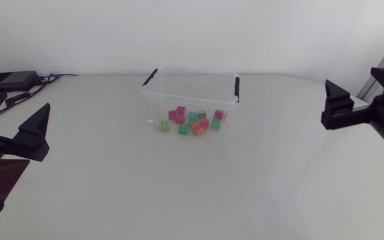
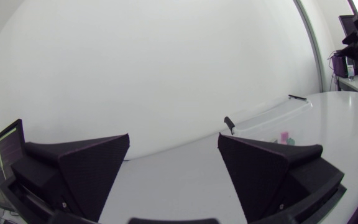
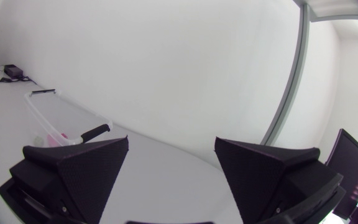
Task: Pick up the duplo bricks and place them in the container
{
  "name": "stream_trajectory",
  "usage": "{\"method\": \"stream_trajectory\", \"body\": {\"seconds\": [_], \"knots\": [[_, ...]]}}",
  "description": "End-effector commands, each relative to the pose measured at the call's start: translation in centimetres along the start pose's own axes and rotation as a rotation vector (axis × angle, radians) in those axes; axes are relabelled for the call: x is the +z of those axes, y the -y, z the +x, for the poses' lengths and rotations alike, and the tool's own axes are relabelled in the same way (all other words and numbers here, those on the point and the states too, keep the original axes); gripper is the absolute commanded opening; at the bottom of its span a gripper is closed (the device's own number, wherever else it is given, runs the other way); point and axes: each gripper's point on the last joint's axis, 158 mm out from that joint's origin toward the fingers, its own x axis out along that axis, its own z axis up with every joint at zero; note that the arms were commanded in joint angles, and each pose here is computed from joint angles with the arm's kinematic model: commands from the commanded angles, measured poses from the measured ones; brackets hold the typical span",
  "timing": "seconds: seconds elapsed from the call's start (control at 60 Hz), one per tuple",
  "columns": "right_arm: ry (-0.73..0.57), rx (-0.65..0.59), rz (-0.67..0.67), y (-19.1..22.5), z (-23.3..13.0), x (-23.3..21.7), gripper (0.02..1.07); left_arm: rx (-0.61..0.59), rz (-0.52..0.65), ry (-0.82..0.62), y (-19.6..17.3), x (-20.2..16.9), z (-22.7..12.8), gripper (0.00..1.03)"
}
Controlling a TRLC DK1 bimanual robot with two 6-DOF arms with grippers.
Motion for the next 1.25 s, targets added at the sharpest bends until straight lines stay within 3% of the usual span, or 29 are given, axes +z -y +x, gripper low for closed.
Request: {"method": "stream_trajectory", "body": {"seconds": [0.0,0.933,1.233], "knots": [[-0.015,-0.024,-0.029,0.3,-1.5,-2.2,1.02,0.018,0.011,-0.017,-0.2,-1.3,-0.2,0.99],[-0.011,0.058,0.367,-3.2,-5.4,-12.8,1.02,0.039,-0.321,-0.108,3.5,-9.4,-3.7,0.99],[-0.011,0.058,0.371,-3.2,-5.4,-12.9,1.02,0.040,-0.324,-0.109,3.5,-9.4,-3.7,0.99]]}}
